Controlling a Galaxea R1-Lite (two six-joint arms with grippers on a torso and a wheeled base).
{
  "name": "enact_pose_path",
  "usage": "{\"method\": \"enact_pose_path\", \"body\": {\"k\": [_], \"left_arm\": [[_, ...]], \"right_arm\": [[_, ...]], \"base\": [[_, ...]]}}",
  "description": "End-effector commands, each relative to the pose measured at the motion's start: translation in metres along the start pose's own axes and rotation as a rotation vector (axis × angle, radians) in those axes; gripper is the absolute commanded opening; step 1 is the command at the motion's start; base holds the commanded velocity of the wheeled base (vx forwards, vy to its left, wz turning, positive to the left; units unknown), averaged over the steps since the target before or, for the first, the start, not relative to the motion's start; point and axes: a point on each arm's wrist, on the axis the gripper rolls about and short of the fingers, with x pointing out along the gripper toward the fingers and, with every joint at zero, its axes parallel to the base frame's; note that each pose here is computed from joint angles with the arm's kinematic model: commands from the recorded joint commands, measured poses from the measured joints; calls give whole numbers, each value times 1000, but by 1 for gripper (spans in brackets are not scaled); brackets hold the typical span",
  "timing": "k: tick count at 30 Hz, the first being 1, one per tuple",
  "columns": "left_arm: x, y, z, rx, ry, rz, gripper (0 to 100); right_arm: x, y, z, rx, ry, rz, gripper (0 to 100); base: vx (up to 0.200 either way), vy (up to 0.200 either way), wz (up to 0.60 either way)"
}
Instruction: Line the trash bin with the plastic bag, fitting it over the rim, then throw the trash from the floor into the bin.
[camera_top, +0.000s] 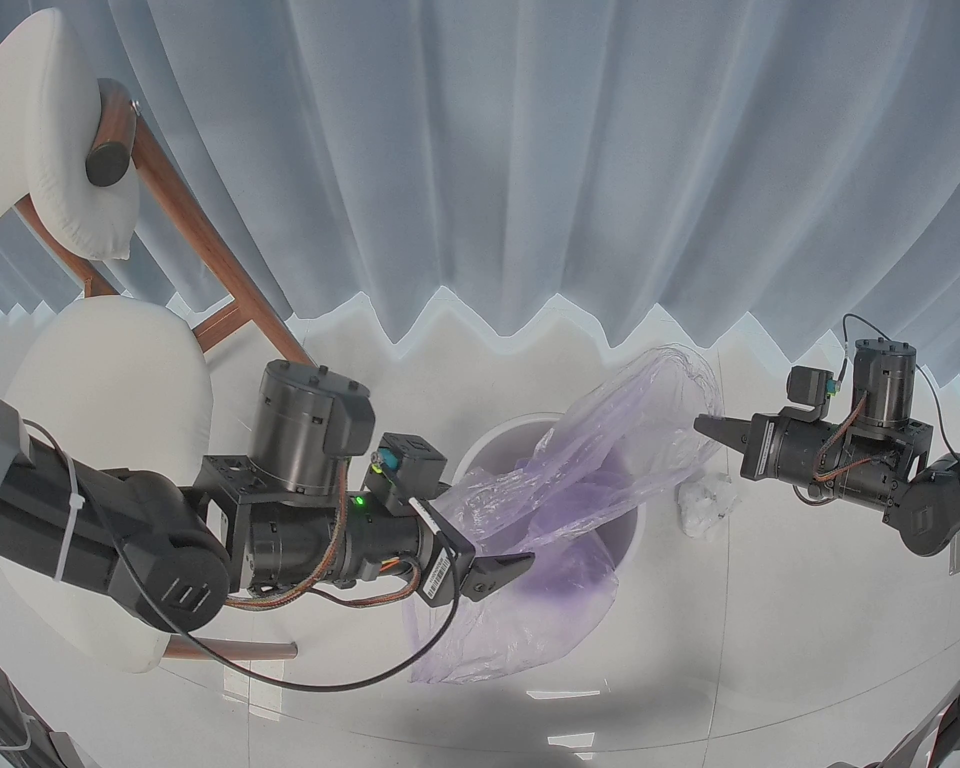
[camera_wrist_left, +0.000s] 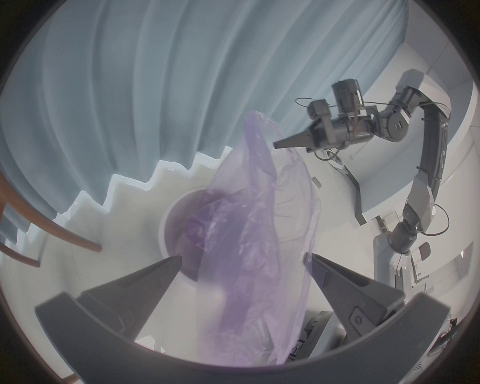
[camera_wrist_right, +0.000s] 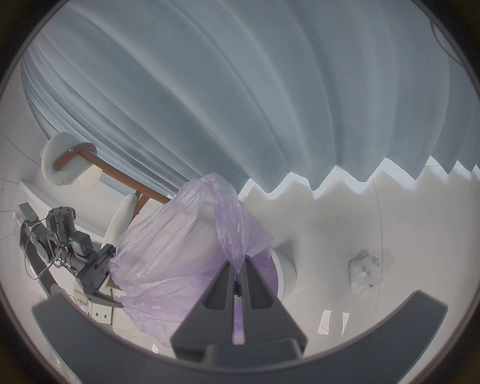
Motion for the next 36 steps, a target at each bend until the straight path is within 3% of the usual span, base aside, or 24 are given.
{"method": "enact_pose_path", "body": {"k": [1,14,36], "left_arm": [[-4,10,-2,-13,-1,31,100],[-10,36,2,-46,-40,107,100],[-18,57,13,-101,-94,168,100]], "right_arm": [[-3,1,-1,-1,-2,0,0],[-7,1,-3,-6,5,18,0],[-7,1,-2,-6,3,20,0]], "base": [[0,0,0],[0,0,0],[0,0,0]]}}
